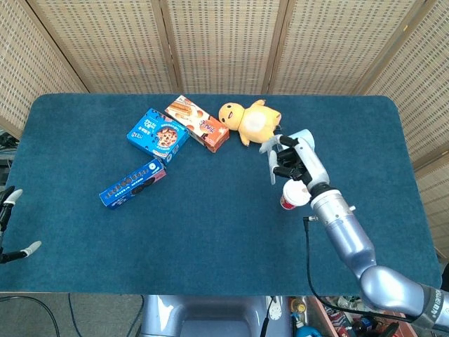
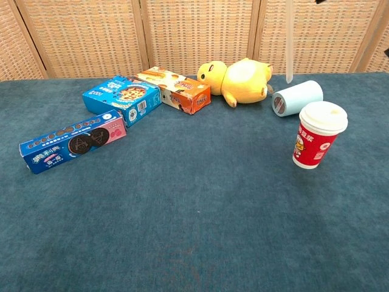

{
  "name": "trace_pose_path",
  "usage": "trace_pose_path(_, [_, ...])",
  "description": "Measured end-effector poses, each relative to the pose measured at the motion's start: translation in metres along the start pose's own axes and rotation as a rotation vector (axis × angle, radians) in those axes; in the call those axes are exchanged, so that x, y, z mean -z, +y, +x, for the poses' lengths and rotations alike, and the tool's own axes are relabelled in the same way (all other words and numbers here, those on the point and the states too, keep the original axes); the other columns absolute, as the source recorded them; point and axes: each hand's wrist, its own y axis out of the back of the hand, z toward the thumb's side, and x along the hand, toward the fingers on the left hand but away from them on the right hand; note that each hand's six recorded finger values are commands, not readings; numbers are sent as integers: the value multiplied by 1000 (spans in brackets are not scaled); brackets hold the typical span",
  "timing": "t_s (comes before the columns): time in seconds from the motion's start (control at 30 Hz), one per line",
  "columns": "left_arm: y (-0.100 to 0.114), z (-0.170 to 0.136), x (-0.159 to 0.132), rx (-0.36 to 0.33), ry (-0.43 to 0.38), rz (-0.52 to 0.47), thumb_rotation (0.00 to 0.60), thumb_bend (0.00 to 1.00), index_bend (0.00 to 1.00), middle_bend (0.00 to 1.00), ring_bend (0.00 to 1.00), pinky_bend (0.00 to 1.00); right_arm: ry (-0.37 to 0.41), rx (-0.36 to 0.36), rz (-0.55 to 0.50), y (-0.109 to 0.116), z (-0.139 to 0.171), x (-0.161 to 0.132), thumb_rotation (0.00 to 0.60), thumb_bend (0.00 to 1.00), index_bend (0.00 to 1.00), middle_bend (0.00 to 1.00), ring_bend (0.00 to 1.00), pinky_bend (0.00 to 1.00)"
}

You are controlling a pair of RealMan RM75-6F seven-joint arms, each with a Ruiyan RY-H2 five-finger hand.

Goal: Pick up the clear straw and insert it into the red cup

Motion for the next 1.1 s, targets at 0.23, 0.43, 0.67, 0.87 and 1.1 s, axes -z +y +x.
trace_pose_path(0.23, [0, -1, -2, -2, -6, 0, 600, 102, 0, 0, 0, 0, -45, 10, -12, 27, 4, 28, 600, 683, 763, 969, 836, 1000])
trace_pose_path(0.43, [-1, -1, -2, 1, -6, 2, 600, 101, 0, 0, 0, 0, -65, 18, -8, 38, 3, 44, 600, 683, 763, 969, 836, 1000])
trace_pose_path(0.67, [0, -1, -2, -1, -3, 0, 600, 101, 0, 0, 0, 0, -74, 40, -11, 51, -2, 58, 600, 684, 763, 969, 836, 1000])
trace_pose_path(0.87, [0, -1, -2, 1, -4, 0, 600, 101, 0, 0, 0, 0, -83, 43, -14, 55, -2, 66, 600, 685, 763, 969, 836, 1000])
trace_pose_path(1.1, [0, -1, -2, 1, -4, 0, 600, 101, 0, 0, 0, 0, -79, 47, -9, 60, -3, 67, 600, 685, 763, 969, 835, 1000])
